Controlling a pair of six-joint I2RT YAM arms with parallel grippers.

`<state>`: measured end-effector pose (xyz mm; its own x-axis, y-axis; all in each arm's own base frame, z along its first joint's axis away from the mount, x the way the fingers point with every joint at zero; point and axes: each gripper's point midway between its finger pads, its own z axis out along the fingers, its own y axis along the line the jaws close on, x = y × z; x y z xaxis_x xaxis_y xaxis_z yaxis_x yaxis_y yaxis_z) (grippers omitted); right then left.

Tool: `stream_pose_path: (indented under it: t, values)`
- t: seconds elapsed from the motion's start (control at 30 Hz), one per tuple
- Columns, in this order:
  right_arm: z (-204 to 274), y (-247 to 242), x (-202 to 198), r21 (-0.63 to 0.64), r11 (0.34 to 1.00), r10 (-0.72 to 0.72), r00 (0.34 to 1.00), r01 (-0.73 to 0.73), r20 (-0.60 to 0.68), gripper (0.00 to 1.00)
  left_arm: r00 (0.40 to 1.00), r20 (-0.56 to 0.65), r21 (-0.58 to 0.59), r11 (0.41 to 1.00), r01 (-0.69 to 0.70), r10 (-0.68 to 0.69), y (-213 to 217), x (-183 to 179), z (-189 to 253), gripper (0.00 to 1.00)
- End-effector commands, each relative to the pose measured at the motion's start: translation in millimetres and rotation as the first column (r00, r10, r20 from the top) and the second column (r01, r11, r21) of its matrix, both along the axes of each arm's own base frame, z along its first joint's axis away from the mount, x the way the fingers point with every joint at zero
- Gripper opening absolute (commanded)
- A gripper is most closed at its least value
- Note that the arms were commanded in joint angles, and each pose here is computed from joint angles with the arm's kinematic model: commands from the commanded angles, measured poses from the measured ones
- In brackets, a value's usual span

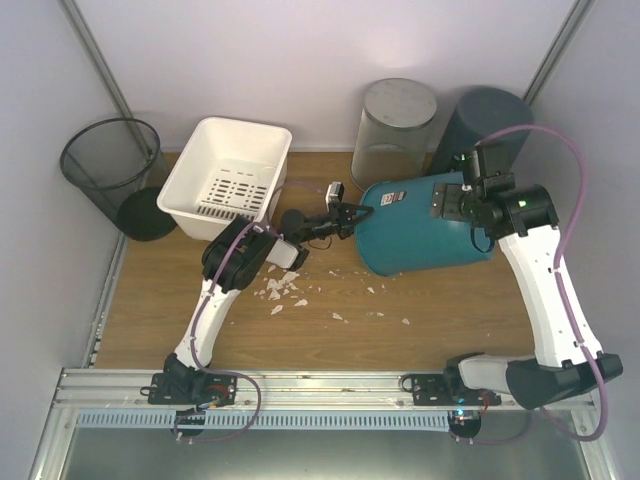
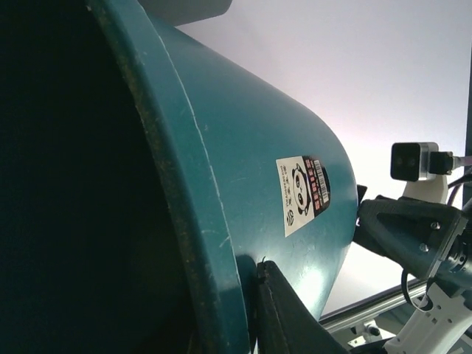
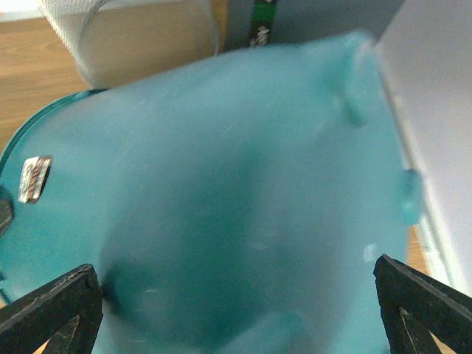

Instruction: Turn the large container upside down

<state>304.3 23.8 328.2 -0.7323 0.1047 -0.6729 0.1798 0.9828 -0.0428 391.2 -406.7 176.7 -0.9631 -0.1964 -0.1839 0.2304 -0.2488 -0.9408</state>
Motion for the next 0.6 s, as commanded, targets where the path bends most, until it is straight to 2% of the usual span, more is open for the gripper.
stream_pose_path:
  t: [0.0,0.1,0.2,0.27,0.57]
  values:
    - [-18.0,19.6,12.4,0.079,0.992,0.095,0.995,-0.094,-0.004,1.00,0.985,0.130,0.026,0.993,0.112,-0.115,18.2,-45.8,-54.4,0.12]
    - [-31.6,25.6,17.6,0.097,0.989,0.114,0.993,-0.111,-0.023,1.00,0.985,0.124,0.030,0.993,0.115,-0.117,19.4,-46.3,-56.5,0.16]
    - [-36.1,32.8,21.1,0.124,0.983,0.138,0.990,-0.135,-0.023,1.00,0.984,0.126,0.037,0.992,0.118,-0.122,20.3,-47.3,-58.7,0.33]
    - [-34.4,32.6,22.6,0.121,0.983,0.138,0.990,-0.135,-0.016,1.00,0.983,0.125,0.045,0.991,0.126,-0.131,20.4,-48.2,-61.2,0.39]
    - [-38.8,29.4,16.8,0.106,0.985,0.138,0.990,-0.135,-0.027,1.00,0.977,0.141,0.074,0.986,0.150,-0.160,16.0,-53.9,-65.0,0.55]
